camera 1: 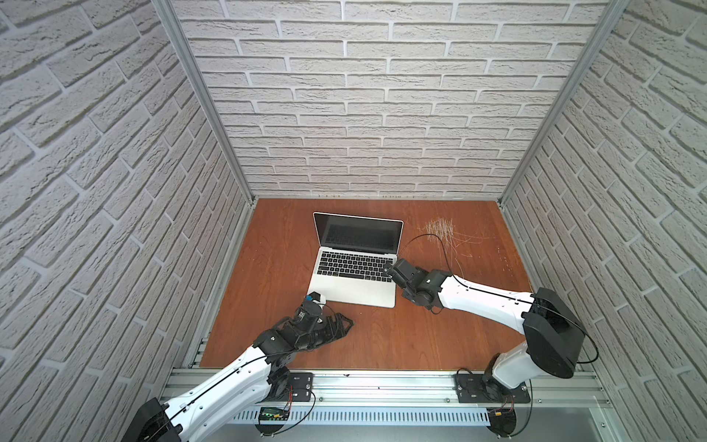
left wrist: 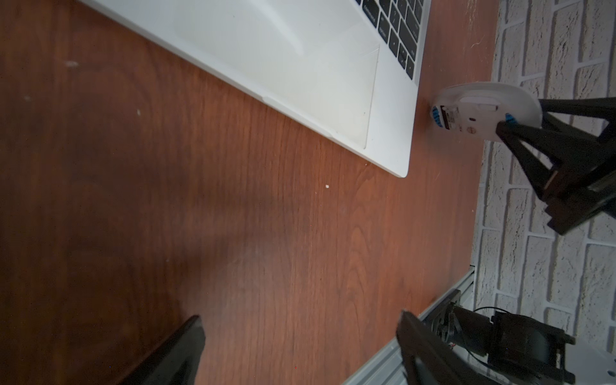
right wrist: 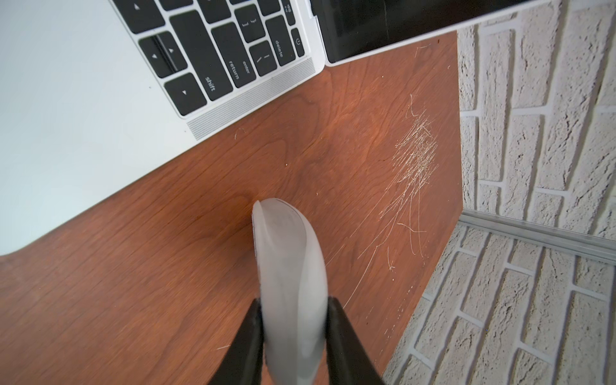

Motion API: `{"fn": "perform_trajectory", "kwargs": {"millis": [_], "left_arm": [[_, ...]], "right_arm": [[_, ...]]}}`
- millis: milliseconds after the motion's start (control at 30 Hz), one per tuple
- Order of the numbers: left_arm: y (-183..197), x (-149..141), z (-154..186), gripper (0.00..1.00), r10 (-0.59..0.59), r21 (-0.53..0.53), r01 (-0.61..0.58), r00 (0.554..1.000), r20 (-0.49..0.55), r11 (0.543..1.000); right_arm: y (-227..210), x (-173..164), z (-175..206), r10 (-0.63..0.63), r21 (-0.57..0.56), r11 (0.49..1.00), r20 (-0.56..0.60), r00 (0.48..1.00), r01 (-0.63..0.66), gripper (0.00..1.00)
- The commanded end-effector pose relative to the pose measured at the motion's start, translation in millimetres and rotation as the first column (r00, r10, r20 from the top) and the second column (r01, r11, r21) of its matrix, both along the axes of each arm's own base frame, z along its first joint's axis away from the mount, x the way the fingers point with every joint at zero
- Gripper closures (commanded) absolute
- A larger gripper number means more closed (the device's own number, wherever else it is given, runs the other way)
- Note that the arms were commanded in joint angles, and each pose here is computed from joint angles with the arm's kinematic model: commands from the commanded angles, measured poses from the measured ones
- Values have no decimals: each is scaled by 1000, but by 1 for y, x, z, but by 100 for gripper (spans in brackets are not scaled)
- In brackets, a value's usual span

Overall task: Remove the wireless mouse receiver from the laptop
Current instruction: Place the mouse at the center of the board.

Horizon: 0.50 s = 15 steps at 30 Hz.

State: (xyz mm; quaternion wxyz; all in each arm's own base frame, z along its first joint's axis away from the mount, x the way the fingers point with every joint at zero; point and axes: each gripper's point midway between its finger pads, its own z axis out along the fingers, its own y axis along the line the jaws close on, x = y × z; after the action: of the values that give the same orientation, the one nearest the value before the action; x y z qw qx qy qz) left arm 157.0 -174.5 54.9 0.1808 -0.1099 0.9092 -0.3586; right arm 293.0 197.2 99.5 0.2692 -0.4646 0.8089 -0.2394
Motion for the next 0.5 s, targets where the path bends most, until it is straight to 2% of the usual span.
{"fn": "perform_trajectory", "kwargs": {"millis": [0, 200, 467], "left_arm": [[-1, 5, 7, 8, 8, -5, -8, 999, 32, 1000], [1, 3, 6, 8, 5, 4, -5, 1000, 28, 1000], [4, 0, 3, 7, 9, 3, -9, 1000, 24, 1000]], "right_arm": [[-2, -9, -9, -4, -26, 1000, -18, 1000, 3, 91], [-3, -23, -15, 5, -40, 999, -47, 999, -7, 71], [-2, -39, -24, 23, -51, 998, -86, 996, -28, 57]]}}
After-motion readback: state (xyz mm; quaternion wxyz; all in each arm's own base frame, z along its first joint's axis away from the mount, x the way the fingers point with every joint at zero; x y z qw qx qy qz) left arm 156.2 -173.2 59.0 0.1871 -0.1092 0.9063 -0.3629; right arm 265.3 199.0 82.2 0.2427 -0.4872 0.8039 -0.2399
